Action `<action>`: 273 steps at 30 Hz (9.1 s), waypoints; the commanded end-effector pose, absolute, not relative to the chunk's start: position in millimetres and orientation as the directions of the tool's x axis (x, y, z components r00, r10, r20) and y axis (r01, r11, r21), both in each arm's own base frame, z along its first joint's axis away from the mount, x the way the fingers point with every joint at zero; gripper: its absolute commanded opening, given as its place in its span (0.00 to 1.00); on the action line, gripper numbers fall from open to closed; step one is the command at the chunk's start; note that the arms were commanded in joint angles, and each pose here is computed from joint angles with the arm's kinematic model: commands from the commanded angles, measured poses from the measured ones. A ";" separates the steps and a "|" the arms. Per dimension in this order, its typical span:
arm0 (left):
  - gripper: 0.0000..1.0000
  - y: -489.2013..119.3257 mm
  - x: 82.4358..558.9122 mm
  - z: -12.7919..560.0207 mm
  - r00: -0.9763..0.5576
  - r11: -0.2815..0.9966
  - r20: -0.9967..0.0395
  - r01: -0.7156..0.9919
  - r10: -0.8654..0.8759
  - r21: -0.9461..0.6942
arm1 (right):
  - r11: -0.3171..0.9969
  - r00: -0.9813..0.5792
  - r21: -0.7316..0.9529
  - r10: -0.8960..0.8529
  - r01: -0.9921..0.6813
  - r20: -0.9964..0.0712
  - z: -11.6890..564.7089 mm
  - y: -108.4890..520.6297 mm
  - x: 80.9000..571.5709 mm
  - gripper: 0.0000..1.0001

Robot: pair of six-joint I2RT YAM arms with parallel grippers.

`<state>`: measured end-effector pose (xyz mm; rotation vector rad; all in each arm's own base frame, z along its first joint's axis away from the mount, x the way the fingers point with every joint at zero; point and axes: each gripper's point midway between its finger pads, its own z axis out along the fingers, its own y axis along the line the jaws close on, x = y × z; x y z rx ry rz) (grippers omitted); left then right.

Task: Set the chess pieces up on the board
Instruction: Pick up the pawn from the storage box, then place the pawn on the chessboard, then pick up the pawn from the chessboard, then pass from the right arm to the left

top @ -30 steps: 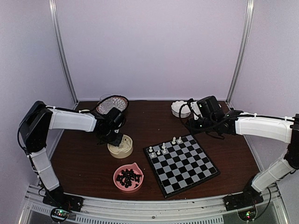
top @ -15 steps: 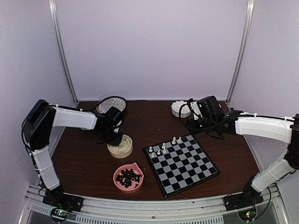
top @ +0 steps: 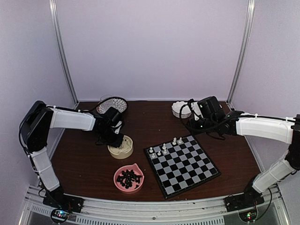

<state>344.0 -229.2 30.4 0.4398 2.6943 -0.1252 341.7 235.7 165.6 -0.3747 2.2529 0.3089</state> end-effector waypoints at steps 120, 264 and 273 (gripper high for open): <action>0.41 -209.4 302.4 200.0 -0.447 0.949 -0.893 0.301 0.049 -0.098 | 0.722 -0.593 0.022 -0.549 -0.691 -0.589 111.0 345.9 172.2 0.57; 0.46 -429.9 160.2 189.2 -0.648 0.086 -0.682 0.743 0.340 -0.664 | 0.453 -0.161 -0.083 -0.474 -0.888 -0.866 159.0 354.7 161.4 0.10; 0.43 -440.6 154.4 178.1 -0.674 0.059 -0.635 0.702 0.378 -0.710 | 0.423 -0.130 -0.095 -0.473 -0.901 -0.871 160.8 357.9 153.4 0.10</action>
